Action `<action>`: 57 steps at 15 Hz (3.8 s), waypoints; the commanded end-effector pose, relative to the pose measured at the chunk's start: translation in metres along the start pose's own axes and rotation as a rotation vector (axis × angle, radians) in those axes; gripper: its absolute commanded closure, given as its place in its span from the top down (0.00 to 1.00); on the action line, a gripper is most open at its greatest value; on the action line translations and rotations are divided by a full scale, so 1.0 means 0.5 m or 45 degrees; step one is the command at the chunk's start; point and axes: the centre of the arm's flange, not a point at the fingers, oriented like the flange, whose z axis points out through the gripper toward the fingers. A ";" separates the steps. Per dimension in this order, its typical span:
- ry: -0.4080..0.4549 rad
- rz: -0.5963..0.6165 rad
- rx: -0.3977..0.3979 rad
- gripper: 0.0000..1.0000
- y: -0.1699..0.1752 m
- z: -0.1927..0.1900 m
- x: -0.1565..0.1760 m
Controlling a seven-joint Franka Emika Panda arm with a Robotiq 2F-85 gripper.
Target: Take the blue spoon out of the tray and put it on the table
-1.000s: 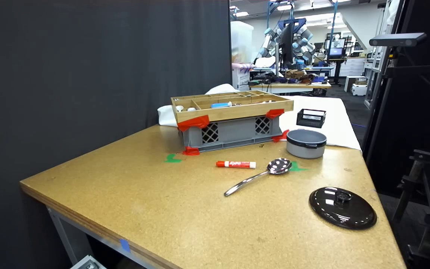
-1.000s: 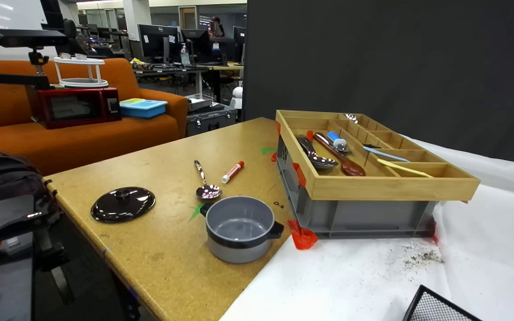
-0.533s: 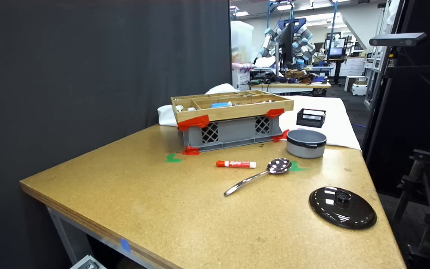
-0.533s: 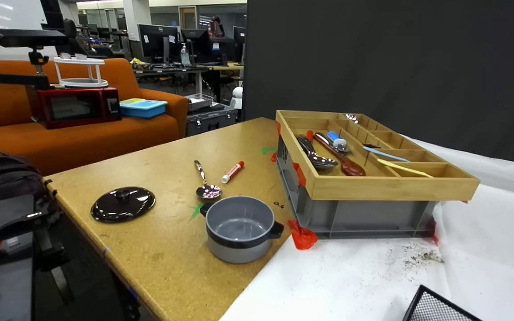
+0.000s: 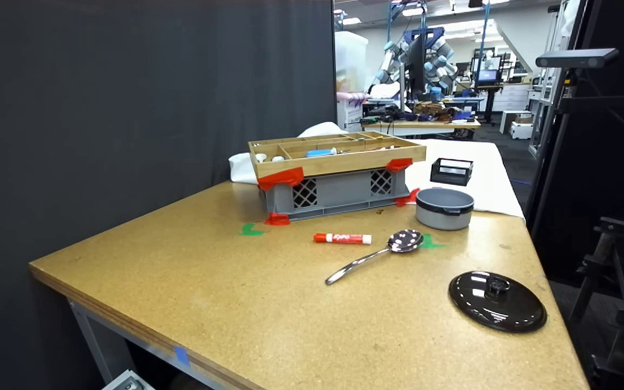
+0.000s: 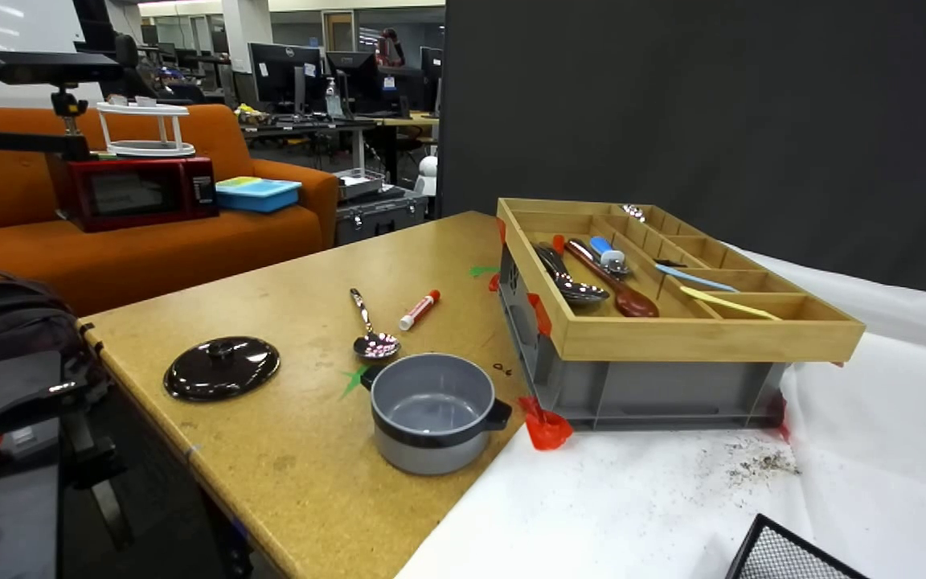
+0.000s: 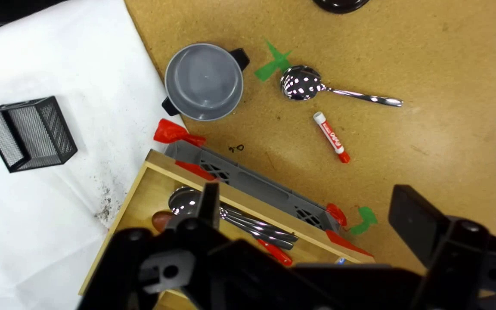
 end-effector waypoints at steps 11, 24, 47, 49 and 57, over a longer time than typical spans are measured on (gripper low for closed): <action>-0.033 0.072 -0.140 1.00 0.037 0.053 0.143; -0.060 0.941 -0.008 1.00 0.081 0.217 0.373; -0.040 0.950 -0.050 1.00 0.247 0.317 0.493; -0.034 0.936 -0.052 1.00 0.260 0.319 0.498; -0.025 0.822 -0.088 1.00 0.280 0.368 0.542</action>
